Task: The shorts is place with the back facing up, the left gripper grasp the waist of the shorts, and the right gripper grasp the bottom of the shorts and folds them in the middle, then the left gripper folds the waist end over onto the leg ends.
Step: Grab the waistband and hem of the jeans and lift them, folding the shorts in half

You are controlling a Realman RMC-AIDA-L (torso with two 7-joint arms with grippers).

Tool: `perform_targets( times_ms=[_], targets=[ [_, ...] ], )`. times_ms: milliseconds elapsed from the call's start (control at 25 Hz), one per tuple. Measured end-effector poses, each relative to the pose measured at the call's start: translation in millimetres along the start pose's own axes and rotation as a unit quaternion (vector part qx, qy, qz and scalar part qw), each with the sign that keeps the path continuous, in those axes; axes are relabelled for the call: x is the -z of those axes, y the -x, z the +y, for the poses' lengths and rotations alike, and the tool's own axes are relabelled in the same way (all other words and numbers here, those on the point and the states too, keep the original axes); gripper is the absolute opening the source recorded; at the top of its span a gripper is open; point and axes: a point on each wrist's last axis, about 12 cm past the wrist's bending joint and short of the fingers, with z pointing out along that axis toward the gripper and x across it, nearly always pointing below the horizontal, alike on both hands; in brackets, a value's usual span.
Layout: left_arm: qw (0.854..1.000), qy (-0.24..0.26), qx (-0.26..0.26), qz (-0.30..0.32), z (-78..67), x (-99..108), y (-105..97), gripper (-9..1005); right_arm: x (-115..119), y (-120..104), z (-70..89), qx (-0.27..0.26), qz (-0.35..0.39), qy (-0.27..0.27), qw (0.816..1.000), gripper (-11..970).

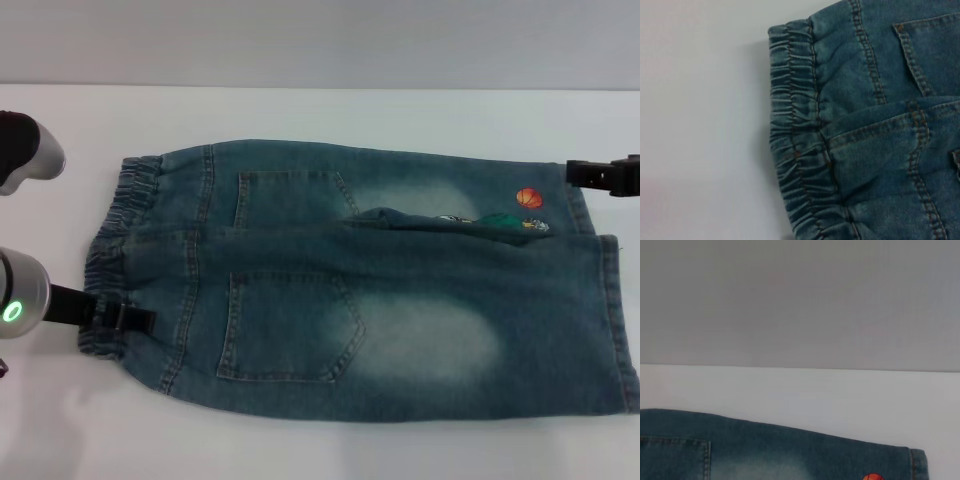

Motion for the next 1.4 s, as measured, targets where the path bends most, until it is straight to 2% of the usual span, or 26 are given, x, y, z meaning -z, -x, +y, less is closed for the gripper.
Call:
perform_targets(
  times_ms=[360,1400],
  targets=[
    [1.000,0.000,0.001,0.022,-1.6,-11.8,0.3,819,-2.3,-3.5,-1.5,0.006,0.006,0.000,1.000,682],
    [0.999,0.016,0.004,0.035,3.2,-18.5,1.5,814,-2.2,-3.1,3.1,0.015,0.008,0.007,1.000,672]
  ],
)
